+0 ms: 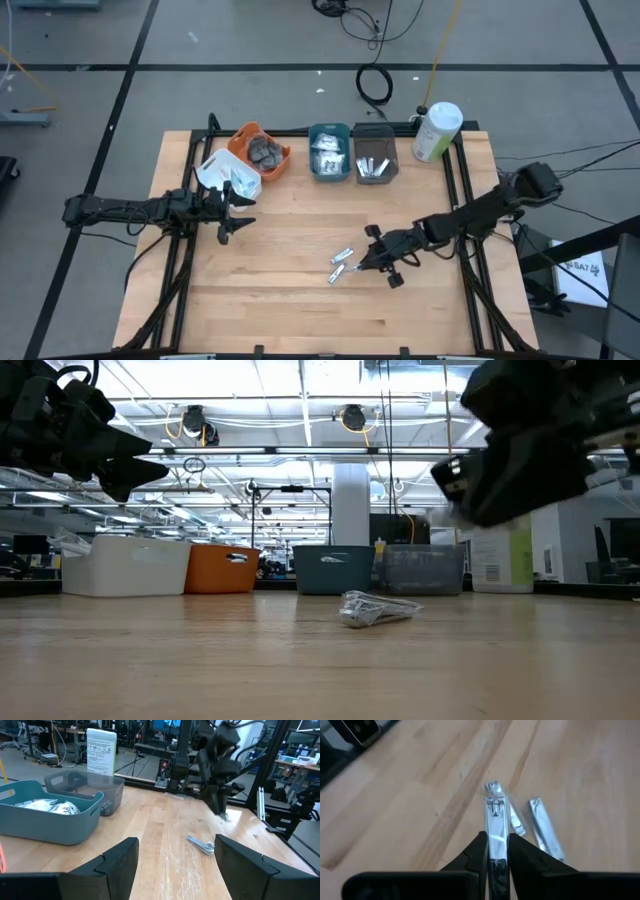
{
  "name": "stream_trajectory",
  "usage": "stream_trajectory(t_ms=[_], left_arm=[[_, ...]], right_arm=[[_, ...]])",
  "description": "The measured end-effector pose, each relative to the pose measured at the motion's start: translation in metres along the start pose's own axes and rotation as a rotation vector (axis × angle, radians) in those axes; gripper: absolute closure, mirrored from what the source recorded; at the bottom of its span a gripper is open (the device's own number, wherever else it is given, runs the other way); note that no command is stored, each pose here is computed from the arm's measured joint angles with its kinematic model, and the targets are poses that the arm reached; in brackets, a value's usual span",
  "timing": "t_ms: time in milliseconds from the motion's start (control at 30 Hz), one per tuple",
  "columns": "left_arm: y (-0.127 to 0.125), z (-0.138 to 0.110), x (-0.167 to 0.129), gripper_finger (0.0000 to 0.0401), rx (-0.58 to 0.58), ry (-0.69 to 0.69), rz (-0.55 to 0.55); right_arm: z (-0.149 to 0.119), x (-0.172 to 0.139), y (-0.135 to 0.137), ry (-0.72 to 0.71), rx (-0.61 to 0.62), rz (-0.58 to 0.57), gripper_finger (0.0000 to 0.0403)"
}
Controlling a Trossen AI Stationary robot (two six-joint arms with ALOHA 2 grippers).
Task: Pick & Place Travel size toiletries
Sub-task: Put the silver nail cutter into the black bin
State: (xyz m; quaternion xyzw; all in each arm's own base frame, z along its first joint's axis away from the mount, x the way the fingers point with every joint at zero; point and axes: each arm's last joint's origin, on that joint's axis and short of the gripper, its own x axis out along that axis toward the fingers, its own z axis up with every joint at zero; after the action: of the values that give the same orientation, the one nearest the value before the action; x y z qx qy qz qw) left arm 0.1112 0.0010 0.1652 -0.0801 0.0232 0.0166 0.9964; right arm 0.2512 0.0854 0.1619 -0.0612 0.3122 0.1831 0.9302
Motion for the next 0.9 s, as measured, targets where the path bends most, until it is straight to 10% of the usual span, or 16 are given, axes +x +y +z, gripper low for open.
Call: stream_trajectory(t_ms=[900], left_arm=[[0.000,0.000,0.000,0.0146,0.000,-0.001,0.000]], right_arm=[[-0.079,-0.064,-0.006,-0.395,0.190,-0.053,0.0350]])
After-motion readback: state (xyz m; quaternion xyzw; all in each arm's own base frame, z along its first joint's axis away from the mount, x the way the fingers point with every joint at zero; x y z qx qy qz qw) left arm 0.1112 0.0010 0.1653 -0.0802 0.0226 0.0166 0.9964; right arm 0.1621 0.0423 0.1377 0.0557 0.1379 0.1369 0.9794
